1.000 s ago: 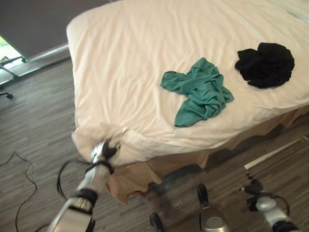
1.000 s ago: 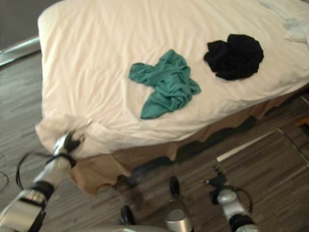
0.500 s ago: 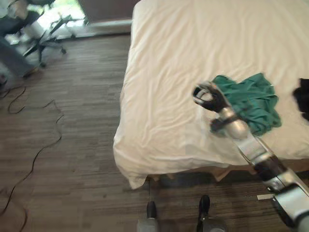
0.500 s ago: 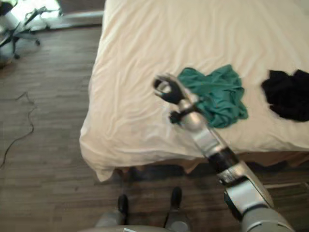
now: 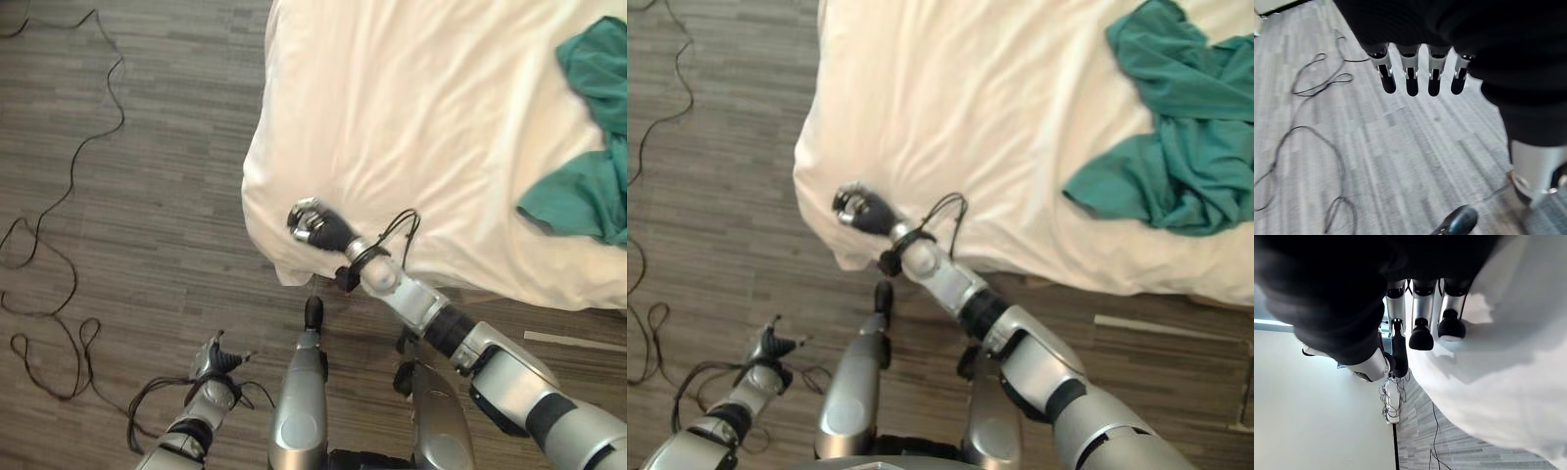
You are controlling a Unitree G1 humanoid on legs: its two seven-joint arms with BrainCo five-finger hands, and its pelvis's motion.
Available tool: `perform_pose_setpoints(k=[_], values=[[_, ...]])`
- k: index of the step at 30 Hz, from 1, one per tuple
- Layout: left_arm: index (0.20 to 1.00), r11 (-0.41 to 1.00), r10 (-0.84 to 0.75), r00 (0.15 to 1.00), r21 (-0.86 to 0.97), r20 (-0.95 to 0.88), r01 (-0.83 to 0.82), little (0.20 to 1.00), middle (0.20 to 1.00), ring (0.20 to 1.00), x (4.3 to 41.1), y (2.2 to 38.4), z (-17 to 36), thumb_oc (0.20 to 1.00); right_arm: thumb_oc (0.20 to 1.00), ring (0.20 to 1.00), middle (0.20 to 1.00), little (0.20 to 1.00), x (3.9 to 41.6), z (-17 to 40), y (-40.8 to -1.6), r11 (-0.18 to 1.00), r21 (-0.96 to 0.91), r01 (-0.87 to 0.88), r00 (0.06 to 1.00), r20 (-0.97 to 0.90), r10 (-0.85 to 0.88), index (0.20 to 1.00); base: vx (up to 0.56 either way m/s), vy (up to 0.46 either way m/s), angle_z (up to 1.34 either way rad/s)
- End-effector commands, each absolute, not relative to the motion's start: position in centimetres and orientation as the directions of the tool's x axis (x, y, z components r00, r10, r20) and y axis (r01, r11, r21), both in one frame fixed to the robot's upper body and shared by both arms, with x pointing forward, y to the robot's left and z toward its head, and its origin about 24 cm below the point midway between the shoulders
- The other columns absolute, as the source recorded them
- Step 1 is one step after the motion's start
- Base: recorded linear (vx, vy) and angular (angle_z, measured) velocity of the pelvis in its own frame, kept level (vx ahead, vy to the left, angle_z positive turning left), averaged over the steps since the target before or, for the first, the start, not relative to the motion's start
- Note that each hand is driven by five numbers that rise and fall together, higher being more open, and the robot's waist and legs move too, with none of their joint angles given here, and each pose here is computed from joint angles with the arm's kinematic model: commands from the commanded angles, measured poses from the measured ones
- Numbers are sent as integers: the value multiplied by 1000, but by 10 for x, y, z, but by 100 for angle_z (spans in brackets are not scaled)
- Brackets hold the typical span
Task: Tidy up the quilt and then pick up the clothes from the bed and put them into the laundry hamper.
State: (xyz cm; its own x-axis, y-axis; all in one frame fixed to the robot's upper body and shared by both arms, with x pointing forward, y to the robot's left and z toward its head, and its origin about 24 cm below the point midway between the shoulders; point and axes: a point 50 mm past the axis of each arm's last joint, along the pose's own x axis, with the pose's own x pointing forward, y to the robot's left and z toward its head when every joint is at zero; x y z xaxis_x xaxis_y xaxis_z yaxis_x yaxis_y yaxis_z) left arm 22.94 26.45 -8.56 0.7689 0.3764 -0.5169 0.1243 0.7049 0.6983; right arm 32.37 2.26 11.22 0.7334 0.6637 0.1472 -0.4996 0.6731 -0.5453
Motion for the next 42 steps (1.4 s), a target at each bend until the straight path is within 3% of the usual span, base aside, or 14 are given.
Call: perform_pose_setpoints(k=[1, 5, 8, 9, 14, 19, 24, 27, 30, 35, 36, 37, 38, 42], values=[[1000, 663, 381, 710, 710, -592, 237, 1000, 1000, 1000, 194, 268, -107, 1000, 200, 200, 200, 200, 297, 16, 1, 491, -540, -683, 697, -282, 660, 200, 66, -43, -5], [1000, 667, 367, 675, 687, -640, 288, 1000, 1000, 1000, 179, 264, -117, 1000, 200, 200, 200, 200, 272, 29, 12, 431, -446, -784, 563, -218, 798, 200, 78, -26, 3], [1000, 665, 375, 668, 688, -643, 289, 1000, 1000, 1000, 177, 266, -118, 1000, 200, 200, 200, 200, 273, 44, 11, 466, -429, -774, 568, -143, 811, 200, 45, 11, -12], [1000, 667, 399, 647, 690, -650, 282, 1000, 1000, 1000, 172, 271, -119, 1000, 200, 200, 200, 200, 281, 88, 2, 593, -325, -737, 603, 82, 794, 200, 12, 30, -16], [1000, 698, 410, 688, 691, -599, 187, 1000, 1000, 1000, 195, 273, -106, 1000, 200, 200, 200, 200, 284, 182, -15, 706, -226, -671, 551, 485, 679, 200, -69, 63, -26], [1000, 733, 374, 714, 661, -592, 164, 1000, 1000, 1000, 201, 262, -105, 1000, 200, 200, 200, 200, 306, 188, -42, 829, -262, -494, 663, 503, 554, 200, -82, 26, -17], [1000, 761, 338, 748, 633, -571, 139, 1000, 1000, 1000, 211, 247, -101, 1000, 200, 200, 200, 200, 330, 104, -145, 977, -212, -15, 963, 261, 71, 200, -27, 74, -3], [1000, 776, 322, 751, 615, -577, 140, 1000, 1000, 1000, 216, 241, -101, 1000, 200, 200, 200, 200, 316, 59, -186, 982, -106, 154, 985, 98, -144, 200, 19, 68, 1], [1000, 790, 314, 721, 591, -618, 163, 1000, 1000, 1000, 214, 241, -105, 1000, 200, 200, 200, 200, 261, -26, -244, 920, -118, 374, 885, -251, -392, 200, 139, 86, 7], [1000, 745, 276, 691, 603, -668, 285, 1000, 1000, 1000, 206, 243, -111, 1000, 200, 200, 200, 200, 183, -104, -264, 894, -291, 339, 661, -603, -447, 200, 184, 102, -22], [1000, 741, 261, 697, 601, -668, 299, 1000, 1000, 1000, 209, 241, -110, 1000, 241, 241, 241, 241, 171, -114, -263, 898, -329, 291, 619, -651, -439, 241, 230, 166, -77], [1000, 738, 248, 698, 598, -671, 312, 1000, 1000, 1000, 211, 239, -109, 1000, 736, 736, 736, 736, 158, -123, -262, 900, -361, 244, 573, -696, -434, 736, 118, 90, -97], [1000, 739, 248, 698, 597, -671, 312, 1000, 1000, 1000, 211, 239, -109, 1000, 1000, 1000, 1000, 1000, 158, -123, -262, 900, -361, 244, 573, -695, -434, 1000, 144, 96, -128], [1000, 708, 202, 662, 575, -722, 411, 1000, 1000, 1000, 198, 231, -119, 1000, 1000, 1000, 1000, 1000, 120, -144, -265, 883, -469, 21, 418, -798, -434, 1000, 308, 6, -157]])
